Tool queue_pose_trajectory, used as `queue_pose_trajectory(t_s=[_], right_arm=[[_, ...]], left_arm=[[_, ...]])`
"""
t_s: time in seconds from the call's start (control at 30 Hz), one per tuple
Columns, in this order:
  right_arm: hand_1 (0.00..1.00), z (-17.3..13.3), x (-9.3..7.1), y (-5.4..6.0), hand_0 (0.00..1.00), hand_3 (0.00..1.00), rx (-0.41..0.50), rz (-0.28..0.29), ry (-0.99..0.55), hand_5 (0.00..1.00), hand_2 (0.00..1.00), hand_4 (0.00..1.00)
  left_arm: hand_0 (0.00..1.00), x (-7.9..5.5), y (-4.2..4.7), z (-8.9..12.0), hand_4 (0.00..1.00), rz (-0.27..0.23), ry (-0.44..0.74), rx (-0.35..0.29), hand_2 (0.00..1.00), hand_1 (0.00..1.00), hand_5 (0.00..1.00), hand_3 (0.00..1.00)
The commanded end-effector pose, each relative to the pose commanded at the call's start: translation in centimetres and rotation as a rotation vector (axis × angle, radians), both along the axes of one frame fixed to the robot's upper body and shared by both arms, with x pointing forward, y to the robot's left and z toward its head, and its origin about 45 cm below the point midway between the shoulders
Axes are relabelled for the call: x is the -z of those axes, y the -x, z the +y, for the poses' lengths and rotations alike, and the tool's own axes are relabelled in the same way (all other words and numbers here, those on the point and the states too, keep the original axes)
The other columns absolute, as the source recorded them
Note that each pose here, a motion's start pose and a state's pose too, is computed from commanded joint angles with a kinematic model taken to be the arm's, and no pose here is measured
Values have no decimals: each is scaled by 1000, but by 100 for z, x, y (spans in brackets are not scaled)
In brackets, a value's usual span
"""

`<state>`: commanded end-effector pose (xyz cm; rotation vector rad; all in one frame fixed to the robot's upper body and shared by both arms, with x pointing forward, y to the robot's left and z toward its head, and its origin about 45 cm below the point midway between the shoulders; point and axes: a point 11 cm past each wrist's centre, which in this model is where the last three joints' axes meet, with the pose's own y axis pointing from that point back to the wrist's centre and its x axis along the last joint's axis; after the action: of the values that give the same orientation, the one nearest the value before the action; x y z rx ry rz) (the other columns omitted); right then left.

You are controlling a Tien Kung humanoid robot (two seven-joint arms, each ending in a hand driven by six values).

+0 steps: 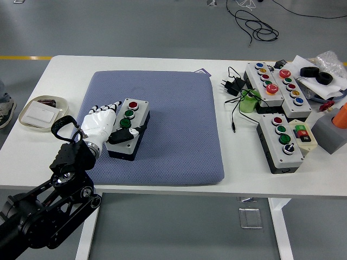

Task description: Pick up the button,place it on the desk,press the button,press the button

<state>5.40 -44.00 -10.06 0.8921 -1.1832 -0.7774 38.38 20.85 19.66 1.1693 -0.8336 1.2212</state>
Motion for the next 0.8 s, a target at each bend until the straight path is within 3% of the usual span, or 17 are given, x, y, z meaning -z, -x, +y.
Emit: queue_pose_trajectory(t_s=[0.03, 0.07, 0.2, 0.23, 0.43, 0.47, 0.63, 0.67, 0.8], right_arm=[[504, 0, 0, -1, 625, 564, 0, 0, 0, 228, 620, 305], [504, 0, 0, -1, 626, 564, -1, 0, 0, 227, 620, 306], [504, -3, -1, -1, 626, 564, -1, 0, 1, 227, 620, 306], [502, -3, -2, -3, 626, 564, -1, 0, 1, 226, 619, 305], [502, -4, -2, -6, 626, 564, -1, -2, 2, 226, 619, 305], [501, -5, -3, -7, 626, 564, 0, -2, 2, 226, 619, 306], [501, -11, -5, -7, 626, 564, -1, -2, 3, 226, 619, 306], [501, -12, -5, -6, 627, 564, -1, -2, 3, 226, 619, 306], [501, -13, -5, -2, 627, 564, -1, 0, 4, 226, 619, 306]], left_arm=[[998, 5, -2, -9, 998, 2, -5, 3, 998, 998, 909, 998], [940, 20, -6, -26, 998, 10, -16, 8, 998, 998, 831, 998], [940, 52, -18, -72, 998, 19, -44, 14, 998, 998, 831, 998], [881, 59, -24, -81, 998, 21, -55, 15, 998, 998, 735, 998], [881, 78, -54, -119, 998, 43, -59, 13, 998, 998, 735, 998], [789, 74, -57, -123, 998, 45, -58, 13, 998, 960, 671, 998], [789, 72, -75, -126, 998, 56, -61, 13, 998, 960, 671, 998], [733, 75, -76, -124, 998, 59, -62, 12, 998, 912, 603, 998], [733, 90, -75, -114, 998, 73, -69, 13, 998, 912, 603, 998]])
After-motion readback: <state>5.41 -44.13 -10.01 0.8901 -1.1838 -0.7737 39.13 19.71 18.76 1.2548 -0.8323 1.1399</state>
